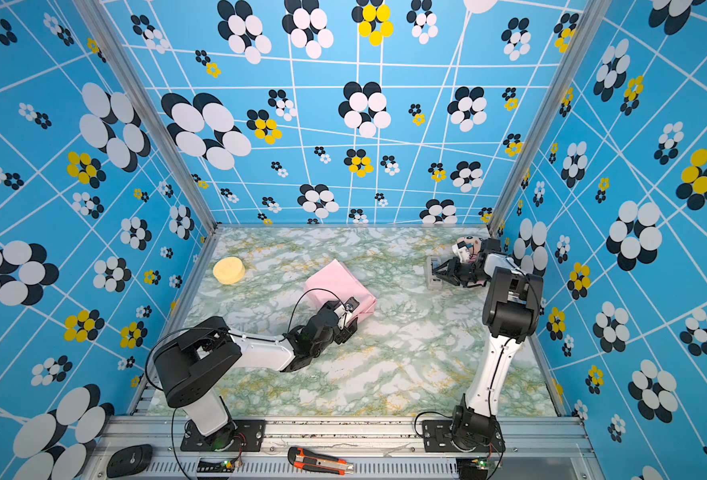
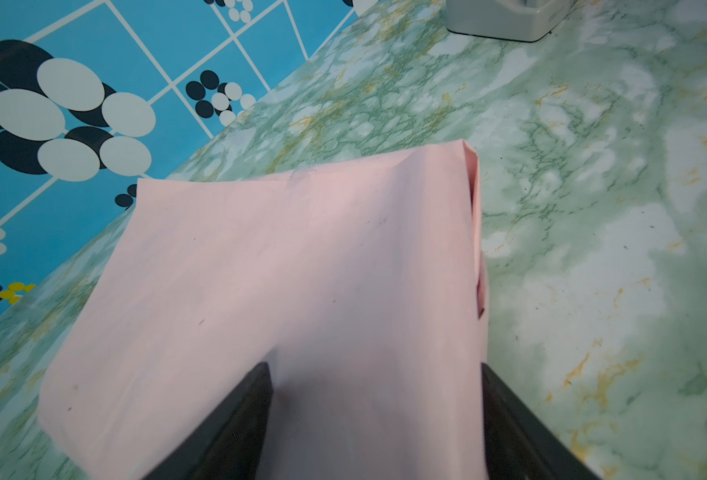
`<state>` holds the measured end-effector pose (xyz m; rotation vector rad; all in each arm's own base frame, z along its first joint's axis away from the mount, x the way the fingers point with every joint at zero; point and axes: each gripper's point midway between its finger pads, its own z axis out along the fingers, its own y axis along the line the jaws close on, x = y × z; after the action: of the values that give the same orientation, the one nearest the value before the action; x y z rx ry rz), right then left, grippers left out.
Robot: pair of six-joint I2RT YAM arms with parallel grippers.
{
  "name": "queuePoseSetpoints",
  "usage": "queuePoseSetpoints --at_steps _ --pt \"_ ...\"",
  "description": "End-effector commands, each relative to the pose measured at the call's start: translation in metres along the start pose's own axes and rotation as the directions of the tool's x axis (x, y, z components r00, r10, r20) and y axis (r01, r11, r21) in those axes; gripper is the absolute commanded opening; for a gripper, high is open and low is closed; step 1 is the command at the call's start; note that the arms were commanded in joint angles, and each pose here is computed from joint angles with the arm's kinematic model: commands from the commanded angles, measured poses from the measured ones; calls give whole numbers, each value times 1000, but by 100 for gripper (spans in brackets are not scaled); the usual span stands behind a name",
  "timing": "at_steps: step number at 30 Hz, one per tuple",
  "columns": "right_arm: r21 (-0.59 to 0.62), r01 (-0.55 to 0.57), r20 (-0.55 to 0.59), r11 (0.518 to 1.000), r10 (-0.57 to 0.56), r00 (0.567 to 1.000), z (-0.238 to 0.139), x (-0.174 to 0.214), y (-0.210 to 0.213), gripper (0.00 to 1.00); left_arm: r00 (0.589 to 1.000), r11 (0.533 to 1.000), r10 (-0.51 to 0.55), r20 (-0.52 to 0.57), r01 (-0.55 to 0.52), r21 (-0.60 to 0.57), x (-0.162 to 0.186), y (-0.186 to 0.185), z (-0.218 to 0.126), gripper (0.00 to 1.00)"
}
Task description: Wrap the gift box in paper
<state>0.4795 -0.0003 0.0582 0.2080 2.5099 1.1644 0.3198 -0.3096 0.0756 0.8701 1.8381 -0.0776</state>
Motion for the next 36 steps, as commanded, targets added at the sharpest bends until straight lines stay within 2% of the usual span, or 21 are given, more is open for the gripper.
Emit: queuePoseSetpoints --at_steps 1,5,8,13,15,19,23,36 --pt "3 -60 -65 998 60 996 8 17 -10 29 961 998 44 -272 -30 56 88 -10 -3 76" --pt "5 -78 -73 997 78 994 10 19 -13 24 961 998 46 -273 -32 54 88 -10 -3 76" --pt "3 -56 -51 998 56 997 6 7 -9 18 961 998 45 -272 -31 53 87 -9 -3 76" --pt "-30 -74 -45 997 73 996 5 4 -2 3 962 998 47 -270 -34 53 86 -9 -3 76" --pt "-41 -92 -40 995 90 995 2 3 2 1 961 998 50 -272 -38 51 87 -8 -3 76" --pt "-83 -103 -8 991 102 995 -9 -4 21 0 962 998 49 -269 -37 49 85 -8 -3 76" --pt "-96 -159 0 983 160 987 -17 1 28 0 962 998 50 -268 -38 51 85 -8 -3 76" --pt "-131 -248 28 960 254 967 -30 6 35 0 964 998 50 -262 -39 50 83 -9 -3 76"
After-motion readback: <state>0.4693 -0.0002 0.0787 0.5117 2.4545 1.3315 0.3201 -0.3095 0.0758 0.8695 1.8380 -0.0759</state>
